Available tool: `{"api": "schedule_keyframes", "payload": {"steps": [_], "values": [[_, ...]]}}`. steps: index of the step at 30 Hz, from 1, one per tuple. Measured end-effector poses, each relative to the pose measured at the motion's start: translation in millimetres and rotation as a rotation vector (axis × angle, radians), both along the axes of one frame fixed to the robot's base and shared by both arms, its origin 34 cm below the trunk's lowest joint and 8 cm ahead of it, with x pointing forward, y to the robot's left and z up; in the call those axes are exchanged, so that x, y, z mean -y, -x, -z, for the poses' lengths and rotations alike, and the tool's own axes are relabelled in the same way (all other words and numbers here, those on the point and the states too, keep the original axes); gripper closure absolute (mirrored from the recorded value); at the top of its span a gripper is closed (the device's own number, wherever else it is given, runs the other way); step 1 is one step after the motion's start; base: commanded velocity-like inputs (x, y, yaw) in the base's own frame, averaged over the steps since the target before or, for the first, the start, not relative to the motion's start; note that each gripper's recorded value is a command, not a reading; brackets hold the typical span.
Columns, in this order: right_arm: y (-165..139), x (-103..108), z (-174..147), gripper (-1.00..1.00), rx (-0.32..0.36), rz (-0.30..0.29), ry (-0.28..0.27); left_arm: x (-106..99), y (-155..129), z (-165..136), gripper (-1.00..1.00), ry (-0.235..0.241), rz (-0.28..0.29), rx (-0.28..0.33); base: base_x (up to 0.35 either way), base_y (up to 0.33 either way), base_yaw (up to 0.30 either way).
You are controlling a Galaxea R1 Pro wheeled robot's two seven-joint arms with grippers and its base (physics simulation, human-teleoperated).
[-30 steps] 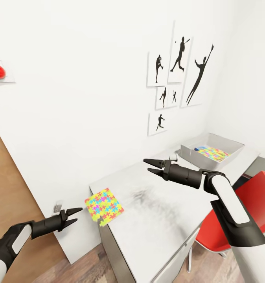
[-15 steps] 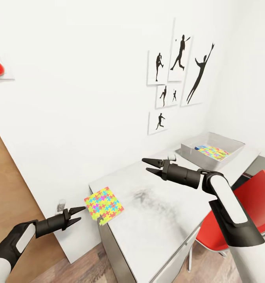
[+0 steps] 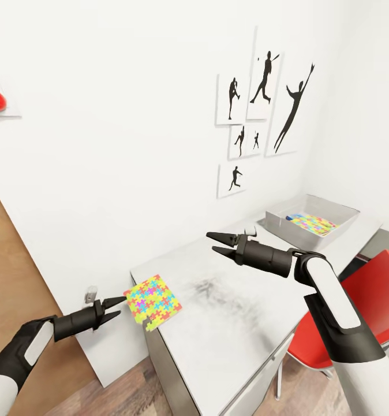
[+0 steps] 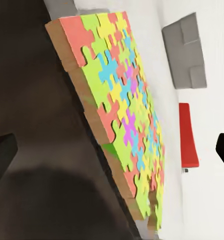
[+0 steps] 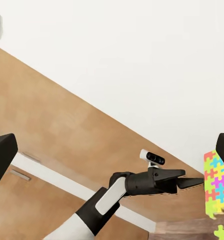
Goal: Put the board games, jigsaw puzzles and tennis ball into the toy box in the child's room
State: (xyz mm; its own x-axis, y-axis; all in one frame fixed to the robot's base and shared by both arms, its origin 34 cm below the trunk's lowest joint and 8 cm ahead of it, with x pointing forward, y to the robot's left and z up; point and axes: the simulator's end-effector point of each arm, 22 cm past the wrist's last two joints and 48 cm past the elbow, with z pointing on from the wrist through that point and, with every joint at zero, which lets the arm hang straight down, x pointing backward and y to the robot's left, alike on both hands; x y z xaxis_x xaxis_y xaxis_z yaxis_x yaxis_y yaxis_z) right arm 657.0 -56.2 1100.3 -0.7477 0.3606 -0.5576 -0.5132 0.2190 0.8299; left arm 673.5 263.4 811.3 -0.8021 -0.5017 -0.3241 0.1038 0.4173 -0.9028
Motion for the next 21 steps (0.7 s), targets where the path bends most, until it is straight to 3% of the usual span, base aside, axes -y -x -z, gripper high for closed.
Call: {"api": "schedule_keyframes", "payload": {"steps": [8, 21], "values": [[-0.2, -0.3, -0.4, -1.0, 0.0, 0.001, -0.001, 2.5, -26.0, -31.6, -1.0, -0.006, 0.004, 0.068, 0.0, 0.0, 0.0], [-0.5, 0.4, -0.6, -1.0, 0.001, 0.002, -0.002, 23.5, -27.7, -29.1, -1.0, 0.014, 0.019, 0.063, 0.0, 0.0, 0.0]]}}
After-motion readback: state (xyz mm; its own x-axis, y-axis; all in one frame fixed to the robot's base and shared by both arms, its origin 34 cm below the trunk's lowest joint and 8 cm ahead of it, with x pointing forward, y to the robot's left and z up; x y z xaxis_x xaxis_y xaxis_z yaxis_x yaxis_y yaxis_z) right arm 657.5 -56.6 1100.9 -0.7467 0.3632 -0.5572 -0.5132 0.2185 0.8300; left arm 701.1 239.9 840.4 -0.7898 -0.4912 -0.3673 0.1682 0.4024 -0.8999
